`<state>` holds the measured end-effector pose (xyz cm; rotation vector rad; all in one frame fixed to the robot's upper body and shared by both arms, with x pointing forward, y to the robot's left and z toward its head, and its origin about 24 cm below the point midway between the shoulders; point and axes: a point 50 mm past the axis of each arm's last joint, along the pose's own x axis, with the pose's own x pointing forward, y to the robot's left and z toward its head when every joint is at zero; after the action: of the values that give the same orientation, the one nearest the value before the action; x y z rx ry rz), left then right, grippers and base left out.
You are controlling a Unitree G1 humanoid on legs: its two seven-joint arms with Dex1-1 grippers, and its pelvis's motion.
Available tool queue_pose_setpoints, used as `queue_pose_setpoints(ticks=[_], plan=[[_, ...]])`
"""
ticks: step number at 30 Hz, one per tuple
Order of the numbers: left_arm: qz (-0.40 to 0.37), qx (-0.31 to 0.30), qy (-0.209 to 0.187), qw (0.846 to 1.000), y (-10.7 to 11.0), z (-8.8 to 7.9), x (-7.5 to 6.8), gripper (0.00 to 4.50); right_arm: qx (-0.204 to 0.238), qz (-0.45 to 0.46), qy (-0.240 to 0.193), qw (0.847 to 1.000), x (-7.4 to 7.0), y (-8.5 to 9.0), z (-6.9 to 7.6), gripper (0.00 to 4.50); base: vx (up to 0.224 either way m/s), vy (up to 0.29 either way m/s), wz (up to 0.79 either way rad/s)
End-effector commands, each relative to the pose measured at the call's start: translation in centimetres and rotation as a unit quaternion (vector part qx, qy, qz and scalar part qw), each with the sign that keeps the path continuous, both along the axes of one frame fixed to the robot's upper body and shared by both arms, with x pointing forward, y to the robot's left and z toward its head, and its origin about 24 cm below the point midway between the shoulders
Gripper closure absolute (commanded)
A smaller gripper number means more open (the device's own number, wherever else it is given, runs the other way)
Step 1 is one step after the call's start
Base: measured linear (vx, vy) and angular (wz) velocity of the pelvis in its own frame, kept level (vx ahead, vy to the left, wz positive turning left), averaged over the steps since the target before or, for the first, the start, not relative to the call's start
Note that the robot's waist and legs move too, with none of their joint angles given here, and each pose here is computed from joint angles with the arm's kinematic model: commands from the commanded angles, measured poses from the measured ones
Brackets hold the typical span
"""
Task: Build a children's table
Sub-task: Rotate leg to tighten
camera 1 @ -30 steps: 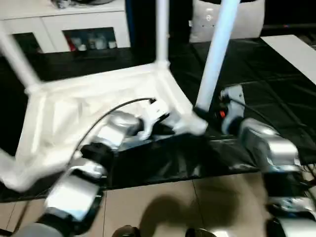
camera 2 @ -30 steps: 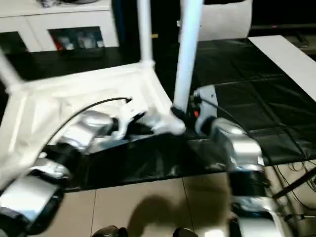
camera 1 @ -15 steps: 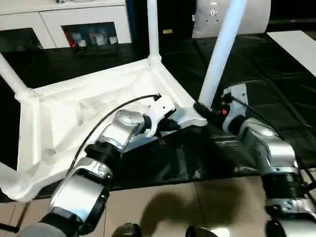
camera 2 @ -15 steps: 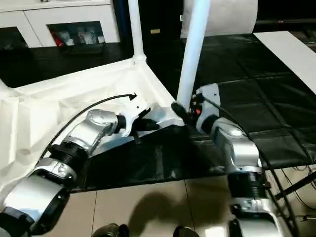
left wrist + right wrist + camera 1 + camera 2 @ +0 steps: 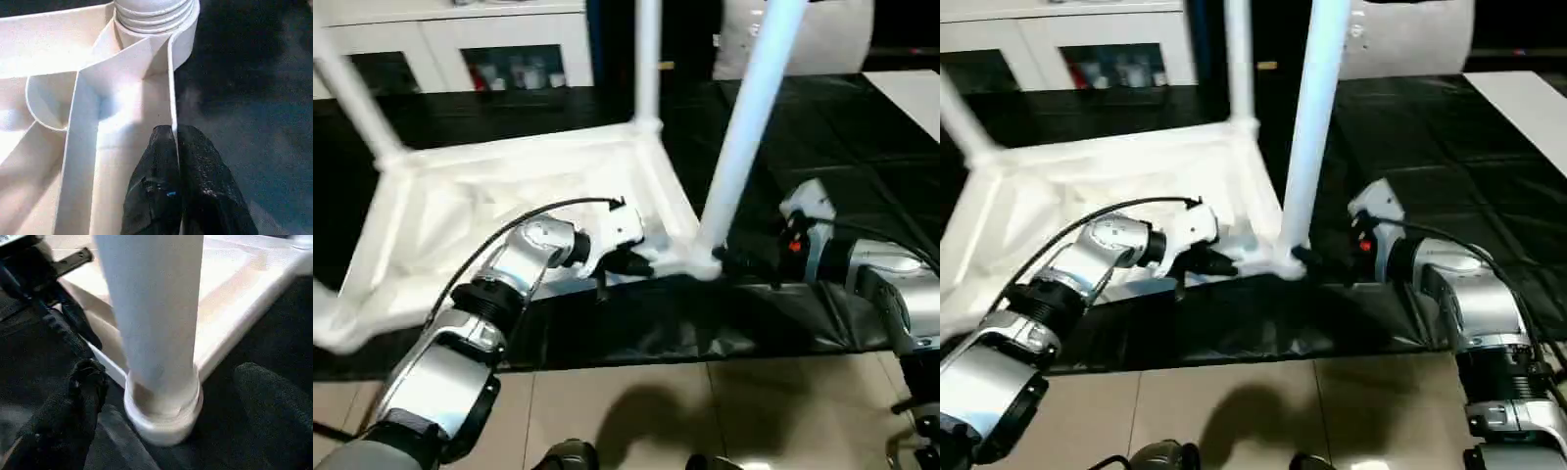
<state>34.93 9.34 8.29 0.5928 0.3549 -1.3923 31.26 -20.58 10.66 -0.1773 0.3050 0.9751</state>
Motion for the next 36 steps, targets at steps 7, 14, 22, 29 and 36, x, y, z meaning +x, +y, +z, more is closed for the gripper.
queue_pose_setpoints(ticks=[7,14,22,29,36], plan=[[-0.114,0.024,0.014,0.993,0.3,0.5,-1.1,4.5,0.014,0.122,0.041,0.992,-1.7,0.8,-0.3,0.46,0.0,0.0,0.0],[-0.124,0.021,0.021,0.992,0.5,0.6,-1.1,4.5,0.021,0.144,0.07,0.987,-2.2,0.9,-1.0,1.11,0.0,0.0,0.0],[-0.116,0.009,0.032,0.993,0.7,0.6,-1.1,4.5,0.042,0.159,0.075,0.984,-2.4,1.6,-1.2,1.73,0.0,0.0,0.0],[-0.089,-0.012,0.046,0.995,0.4,0.5,-1.0,4.5,0.071,0.164,0.082,0.98,-3.1,2.8,-1.6,2.28,0.0,0.0,0.0],[0.078,-0.069,0.064,0.993,-0.9,0.7,0.7,4.5,0.074,-0.003,0.06,0.995,-1.2,4.9,-2.2,2.43,0.0,0.0,0.0]])
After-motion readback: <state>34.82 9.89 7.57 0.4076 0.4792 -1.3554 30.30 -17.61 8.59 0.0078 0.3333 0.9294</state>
